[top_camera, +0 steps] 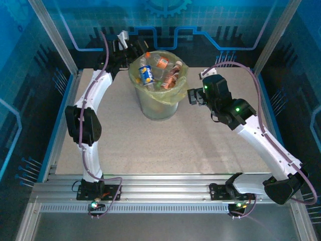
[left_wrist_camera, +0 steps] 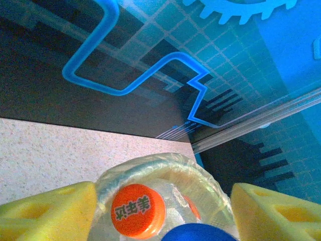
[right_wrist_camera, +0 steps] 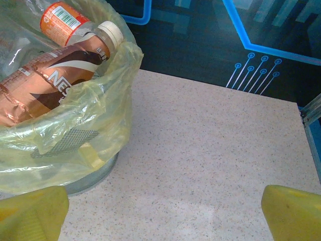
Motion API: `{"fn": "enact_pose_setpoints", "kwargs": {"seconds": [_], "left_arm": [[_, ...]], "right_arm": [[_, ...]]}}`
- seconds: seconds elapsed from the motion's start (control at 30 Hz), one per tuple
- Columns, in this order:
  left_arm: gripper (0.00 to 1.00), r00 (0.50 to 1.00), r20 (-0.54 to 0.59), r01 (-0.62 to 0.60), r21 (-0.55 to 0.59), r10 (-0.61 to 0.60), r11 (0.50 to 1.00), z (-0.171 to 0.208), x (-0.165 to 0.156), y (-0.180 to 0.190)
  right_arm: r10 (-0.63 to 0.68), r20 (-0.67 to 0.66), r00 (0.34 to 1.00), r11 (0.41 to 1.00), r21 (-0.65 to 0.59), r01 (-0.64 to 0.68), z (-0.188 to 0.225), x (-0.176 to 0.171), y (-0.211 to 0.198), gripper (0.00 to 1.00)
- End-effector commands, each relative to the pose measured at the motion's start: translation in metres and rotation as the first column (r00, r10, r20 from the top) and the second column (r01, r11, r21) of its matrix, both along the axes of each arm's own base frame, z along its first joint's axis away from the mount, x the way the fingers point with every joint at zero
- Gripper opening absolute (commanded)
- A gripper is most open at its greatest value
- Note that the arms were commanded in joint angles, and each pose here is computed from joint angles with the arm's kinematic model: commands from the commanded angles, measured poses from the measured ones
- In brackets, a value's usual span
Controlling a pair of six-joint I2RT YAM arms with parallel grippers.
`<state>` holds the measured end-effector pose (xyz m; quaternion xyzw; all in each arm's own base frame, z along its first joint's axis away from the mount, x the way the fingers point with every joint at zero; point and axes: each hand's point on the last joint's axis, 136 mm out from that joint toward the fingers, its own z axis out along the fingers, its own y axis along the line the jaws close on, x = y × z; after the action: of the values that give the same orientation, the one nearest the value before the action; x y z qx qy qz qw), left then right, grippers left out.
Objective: Put the plastic bottles in the bin
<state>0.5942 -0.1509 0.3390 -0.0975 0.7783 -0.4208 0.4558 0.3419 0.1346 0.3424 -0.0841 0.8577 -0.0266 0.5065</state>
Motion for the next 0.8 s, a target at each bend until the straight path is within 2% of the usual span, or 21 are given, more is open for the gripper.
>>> {"fn": "enact_pose_setpoints", "kwargs": {"seconds": [0.0,0.1,0.4,0.6,0.77], "left_arm": [[0.84,1.000,0.000,0.022,0.012,-0.022,1.000,0.006,-0.003,-0.001],[0.99,1.000,0.030,-0.004,0.020,0.004,1.000,0.025,-0.010,0.008],[0.99,0.976,0.051,-0.217,0.089,0.213,0.972,0.048,-0.038,0.061],[0.99,0.965,0.083,-0.257,0.083,0.250,0.963,0.061,-0.057,0.076],[0.99,0.937,0.119,-0.341,0.096,0.330,0.935,0.072,-0.087,0.098]], "right_arm": [[-0.027,0.007,1.000,1.000,0.001,0.027,0.005,0.000,-0.007,1.00],[-0.035,0.010,0.999,0.999,-0.002,0.035,0.005,-0.001,-0.010,1.00],[-0.043,0.018,0.999,0.999,0.008,0.043,0.004,-0.007,-0.016,1.00],[-0.050,0.021,0.999,0.999,0.008,0.049,0.006,-0.011,-0.020,1.00],[-0.122,0.042,0.992,0.993,0.001,0.122,0.003,-0.021,-0.040,1.00]]}}
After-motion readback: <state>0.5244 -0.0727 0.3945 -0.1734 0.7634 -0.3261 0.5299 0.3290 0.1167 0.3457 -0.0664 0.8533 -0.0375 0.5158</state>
